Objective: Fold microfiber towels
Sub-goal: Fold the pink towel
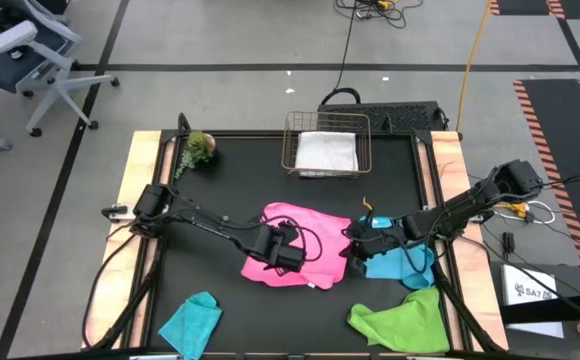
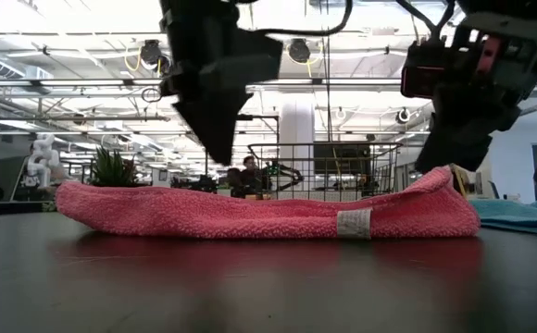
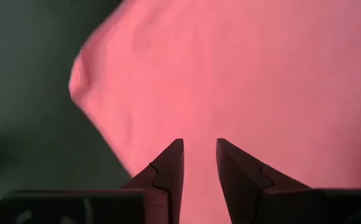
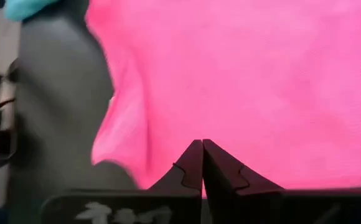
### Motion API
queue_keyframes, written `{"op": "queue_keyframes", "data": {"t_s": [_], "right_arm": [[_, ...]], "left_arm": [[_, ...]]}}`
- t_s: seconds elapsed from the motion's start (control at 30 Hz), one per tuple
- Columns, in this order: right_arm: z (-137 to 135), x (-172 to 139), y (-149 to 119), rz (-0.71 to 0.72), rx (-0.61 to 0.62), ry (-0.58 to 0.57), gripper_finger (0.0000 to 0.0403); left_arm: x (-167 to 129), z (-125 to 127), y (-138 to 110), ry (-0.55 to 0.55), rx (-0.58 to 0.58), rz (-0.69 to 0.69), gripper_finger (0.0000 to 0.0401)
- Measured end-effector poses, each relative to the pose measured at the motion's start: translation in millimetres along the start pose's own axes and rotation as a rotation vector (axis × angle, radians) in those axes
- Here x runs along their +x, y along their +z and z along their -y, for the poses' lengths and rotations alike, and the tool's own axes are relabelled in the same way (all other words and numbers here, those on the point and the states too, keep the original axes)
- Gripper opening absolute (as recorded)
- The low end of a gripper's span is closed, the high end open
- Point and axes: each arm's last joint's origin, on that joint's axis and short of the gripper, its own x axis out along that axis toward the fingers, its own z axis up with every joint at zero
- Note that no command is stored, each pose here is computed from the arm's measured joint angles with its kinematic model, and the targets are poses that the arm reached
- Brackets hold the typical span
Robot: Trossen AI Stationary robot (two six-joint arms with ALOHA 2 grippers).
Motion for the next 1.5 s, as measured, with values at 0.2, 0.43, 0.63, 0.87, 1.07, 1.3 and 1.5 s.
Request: {"op": "queue_keyframes", "data": {"t_s": [0.2,0.43,0.63,0.87,1.07,1.3,1.5], "right_arm": [[4,15,-4,-0.010,0.021,-0.034,0.0000],[3,46,-14,-0.069,0.076,0.063,0.0000],[-12,48,-19,-0.152,0.058,0.269,0.0000],[-37,33,-43,-0.340,0.025,0.420,0.0000],[-39,32,-48,-0.289,0.060,0.351,0.0000],[-31,37,-30,-0.140,0.092,0.280,0.0000],[-39,36,-28,-0.151,0.011,0.318,0.0000]], "left_arm": [[0,3,-5,-0.024,-0.013,-0.027,0.0097],[0,3,-5,-0.026,-0.010,-0.026,0.0097],[0,3,-5,-0.027,-0.003,-0.026,0.0097],[0,3,-5,-0.028,0.022,-0.026,0.0097],[1,3,-4,-0.028,0.030,-0.026,0.0097],[1,3,-4,-0.026,0.029,-0.023,0.0097],[1,3,-4,-0.023,0.029,-0.020,0.0097]]}}
